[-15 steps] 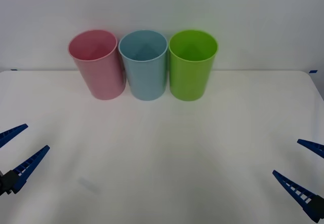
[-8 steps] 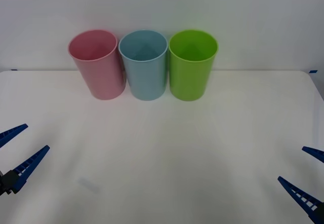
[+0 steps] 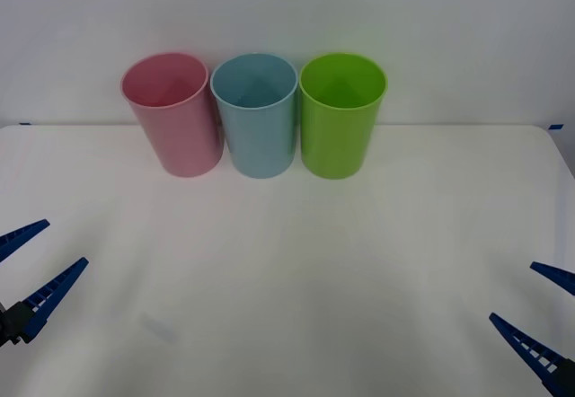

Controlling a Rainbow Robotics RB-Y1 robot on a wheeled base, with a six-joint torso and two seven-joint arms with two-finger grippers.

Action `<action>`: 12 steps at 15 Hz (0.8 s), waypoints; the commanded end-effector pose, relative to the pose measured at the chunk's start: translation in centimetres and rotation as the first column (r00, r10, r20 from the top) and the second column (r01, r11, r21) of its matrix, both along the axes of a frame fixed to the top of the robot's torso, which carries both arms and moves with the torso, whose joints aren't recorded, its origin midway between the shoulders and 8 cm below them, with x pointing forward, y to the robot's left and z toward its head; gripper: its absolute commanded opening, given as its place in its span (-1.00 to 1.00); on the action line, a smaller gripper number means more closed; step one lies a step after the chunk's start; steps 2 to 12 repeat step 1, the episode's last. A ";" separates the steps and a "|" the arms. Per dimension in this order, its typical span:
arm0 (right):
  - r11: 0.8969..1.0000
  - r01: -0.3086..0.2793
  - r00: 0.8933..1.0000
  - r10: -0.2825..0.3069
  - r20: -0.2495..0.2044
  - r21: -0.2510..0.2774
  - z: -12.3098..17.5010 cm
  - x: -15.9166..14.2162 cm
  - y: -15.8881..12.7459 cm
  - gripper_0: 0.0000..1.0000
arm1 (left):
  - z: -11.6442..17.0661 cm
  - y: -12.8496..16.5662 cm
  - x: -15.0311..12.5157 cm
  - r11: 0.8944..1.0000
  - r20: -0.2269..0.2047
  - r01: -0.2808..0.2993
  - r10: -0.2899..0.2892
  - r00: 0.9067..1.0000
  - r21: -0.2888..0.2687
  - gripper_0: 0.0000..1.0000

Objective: Grasp the object on the table and drop it into the matching bin: aluminum can to the light blue bin, PET bottle to the pink bin.

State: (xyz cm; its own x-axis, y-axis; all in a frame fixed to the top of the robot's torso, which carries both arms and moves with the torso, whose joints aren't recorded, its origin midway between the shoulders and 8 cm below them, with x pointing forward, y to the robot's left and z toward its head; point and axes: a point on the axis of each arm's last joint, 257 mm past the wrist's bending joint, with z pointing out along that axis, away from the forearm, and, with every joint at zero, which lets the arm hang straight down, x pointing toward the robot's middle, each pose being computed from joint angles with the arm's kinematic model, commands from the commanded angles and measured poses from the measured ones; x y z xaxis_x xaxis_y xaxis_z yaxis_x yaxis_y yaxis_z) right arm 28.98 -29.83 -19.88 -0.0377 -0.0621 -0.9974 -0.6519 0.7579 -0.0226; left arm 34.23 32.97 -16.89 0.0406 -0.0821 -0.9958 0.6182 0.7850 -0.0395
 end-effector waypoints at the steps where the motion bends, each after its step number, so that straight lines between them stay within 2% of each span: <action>1: 1.000 0.001 1.000 -0.001 0.000 0.000 -0.1 0.0 0.0 1.00 | 0.0 0.0 0.0 1.000 0.000 0.000 0.000 1.000 0.000 1.00; 12: 1.000 0.001 1.000 -0.001 0.000 0.000 -0.1 0.0 0.0 1.00 | 0.0 0.0 0.0 1.000 0.000 0.000 0.000 1.000 0.000 1.00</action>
